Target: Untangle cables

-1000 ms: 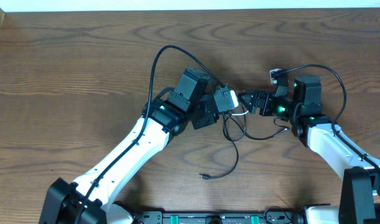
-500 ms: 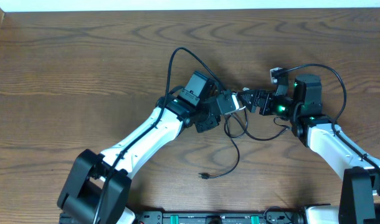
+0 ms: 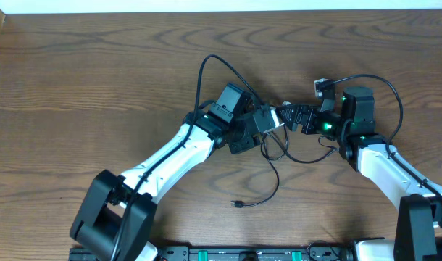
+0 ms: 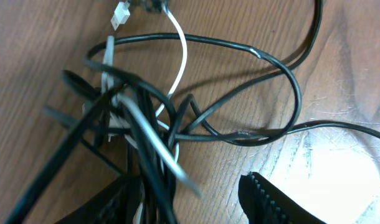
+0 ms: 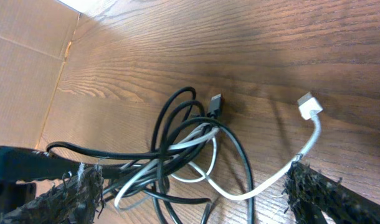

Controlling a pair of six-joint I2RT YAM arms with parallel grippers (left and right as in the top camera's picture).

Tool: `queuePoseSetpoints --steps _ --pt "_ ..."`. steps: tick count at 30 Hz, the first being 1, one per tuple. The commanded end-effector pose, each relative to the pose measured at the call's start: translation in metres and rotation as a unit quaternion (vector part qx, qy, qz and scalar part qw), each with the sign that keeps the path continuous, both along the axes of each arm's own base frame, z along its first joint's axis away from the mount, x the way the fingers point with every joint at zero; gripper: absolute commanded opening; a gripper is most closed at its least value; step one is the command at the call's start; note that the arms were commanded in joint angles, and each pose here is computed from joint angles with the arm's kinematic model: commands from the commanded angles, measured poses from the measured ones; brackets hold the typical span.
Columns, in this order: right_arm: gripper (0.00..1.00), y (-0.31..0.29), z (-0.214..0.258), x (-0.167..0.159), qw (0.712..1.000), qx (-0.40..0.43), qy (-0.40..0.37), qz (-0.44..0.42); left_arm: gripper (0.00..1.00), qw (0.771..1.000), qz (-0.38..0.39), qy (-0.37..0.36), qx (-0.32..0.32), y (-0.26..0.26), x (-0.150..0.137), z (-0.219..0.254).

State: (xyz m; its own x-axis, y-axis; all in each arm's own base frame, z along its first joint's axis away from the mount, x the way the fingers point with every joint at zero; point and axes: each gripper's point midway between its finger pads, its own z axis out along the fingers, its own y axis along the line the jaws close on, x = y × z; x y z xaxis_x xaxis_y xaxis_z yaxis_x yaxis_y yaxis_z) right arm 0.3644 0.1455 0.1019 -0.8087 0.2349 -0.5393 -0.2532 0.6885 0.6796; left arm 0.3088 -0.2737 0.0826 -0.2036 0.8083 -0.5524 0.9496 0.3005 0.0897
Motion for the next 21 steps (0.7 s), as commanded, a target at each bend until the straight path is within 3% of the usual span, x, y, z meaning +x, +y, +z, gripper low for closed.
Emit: queuePoseSetpoints --steps 1,7,8,11,21 --pt "0.91 0.002 0.001 -0.001 1.0 0.004 0.003 0.002 0.54 1.0 0.006 0.002 0.006 -0.001 0.007 -0.008" --pt "0.91 0.002 0.001 -0.001 1.0 0.004 0.002 0.002 0.54 1.0 0.01 -0.014 0.011 -0.004 0.019 -0.018" --pt "0.91 0.002 0.001 -0.001 1.0 0.004 0.003 0.002 0.49 1.0 0.01 -0.014 0.011 -0.005 0.02 -0.02" --pt "0.91 0.002 0.001 -0.001 1.0 0.004 0.003 0.002 0.08 1.0 0.009 -0.011 0.012 -0.005 0.02 -0.025" --pt "0.91 0.003 -0.003 -0.004 1.0 0.001 0.01 0.006 0.08 0.999 0.011 -0.05 -0.016 -0.011 0.028 0.005"
